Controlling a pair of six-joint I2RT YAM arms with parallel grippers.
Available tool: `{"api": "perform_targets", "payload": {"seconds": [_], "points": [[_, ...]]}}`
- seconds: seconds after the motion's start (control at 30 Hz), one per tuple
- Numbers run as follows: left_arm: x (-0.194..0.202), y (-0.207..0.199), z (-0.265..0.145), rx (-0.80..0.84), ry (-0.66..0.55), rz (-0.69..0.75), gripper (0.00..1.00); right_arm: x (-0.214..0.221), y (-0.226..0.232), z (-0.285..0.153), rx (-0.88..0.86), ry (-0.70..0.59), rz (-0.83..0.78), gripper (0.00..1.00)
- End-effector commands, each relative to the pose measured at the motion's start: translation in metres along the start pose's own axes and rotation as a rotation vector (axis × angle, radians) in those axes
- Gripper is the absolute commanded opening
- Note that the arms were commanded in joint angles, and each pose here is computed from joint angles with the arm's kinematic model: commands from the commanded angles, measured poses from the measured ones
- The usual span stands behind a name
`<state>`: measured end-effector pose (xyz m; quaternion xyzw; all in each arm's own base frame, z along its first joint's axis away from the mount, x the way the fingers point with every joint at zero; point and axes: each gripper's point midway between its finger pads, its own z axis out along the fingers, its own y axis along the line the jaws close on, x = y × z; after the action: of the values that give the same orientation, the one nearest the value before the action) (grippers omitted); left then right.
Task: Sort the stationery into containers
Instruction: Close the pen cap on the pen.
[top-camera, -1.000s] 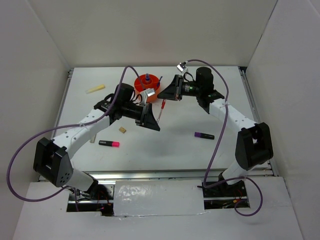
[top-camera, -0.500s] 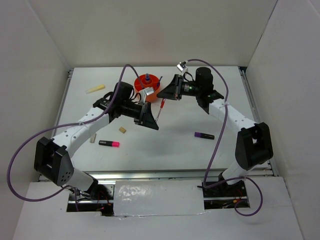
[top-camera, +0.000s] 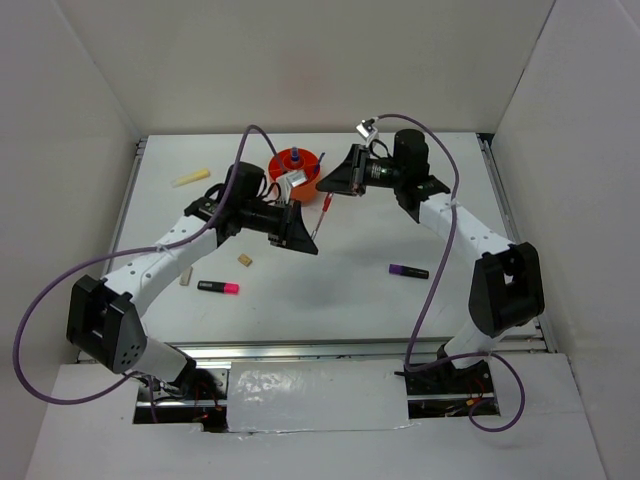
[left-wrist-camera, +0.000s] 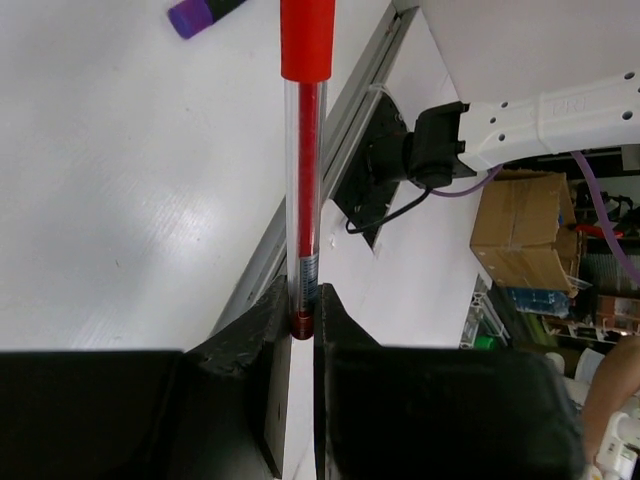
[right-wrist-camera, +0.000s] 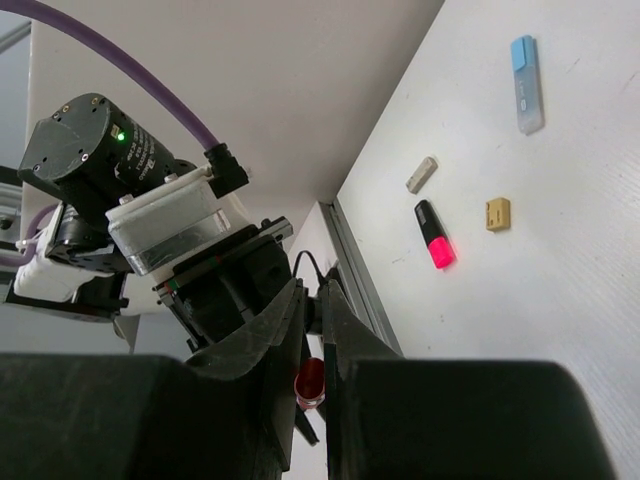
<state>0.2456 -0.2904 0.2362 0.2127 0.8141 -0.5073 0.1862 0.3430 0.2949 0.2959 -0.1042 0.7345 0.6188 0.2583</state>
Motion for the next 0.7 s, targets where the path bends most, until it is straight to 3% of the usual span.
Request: {"api": "perform_targets", "payload": {"seconds": [0.0, 0.17, 0.43, 0.57, 0.67], "points": [[-0.073, -0.022, -0.018, 0.003, -0.286, 0.264, 0.04, 0.038, 0.014, -0.002, -0.08, 0.185, 0.087, 0.0], [-0.061, -0.019, -0.012, 0.013, -0.264, 0.238, 0.17, 0.016, 0.017, -0.009, -0.075, 0.119, 0.07, 0.0], [-0.038, -0.011, -0.002, 0.014, -0.221, 0.205, 0.17, -0.03, 0.023, -0.029, -0.052, 0.0, 0.013, 0.0], [-0.034, -0.014, 0.002, 0.025, -0.204, 0.212, 0.41, -0.043, 0.029, -0.035, -0.052, -0.029, -0.016, 0.0], [-0.035, -0.015, 0.002, 0.025, -0.2, 0.217, 0.7, -0.044, 0.03, -0.036, -0.051, -0.033, -0.02, 0.0]]}}
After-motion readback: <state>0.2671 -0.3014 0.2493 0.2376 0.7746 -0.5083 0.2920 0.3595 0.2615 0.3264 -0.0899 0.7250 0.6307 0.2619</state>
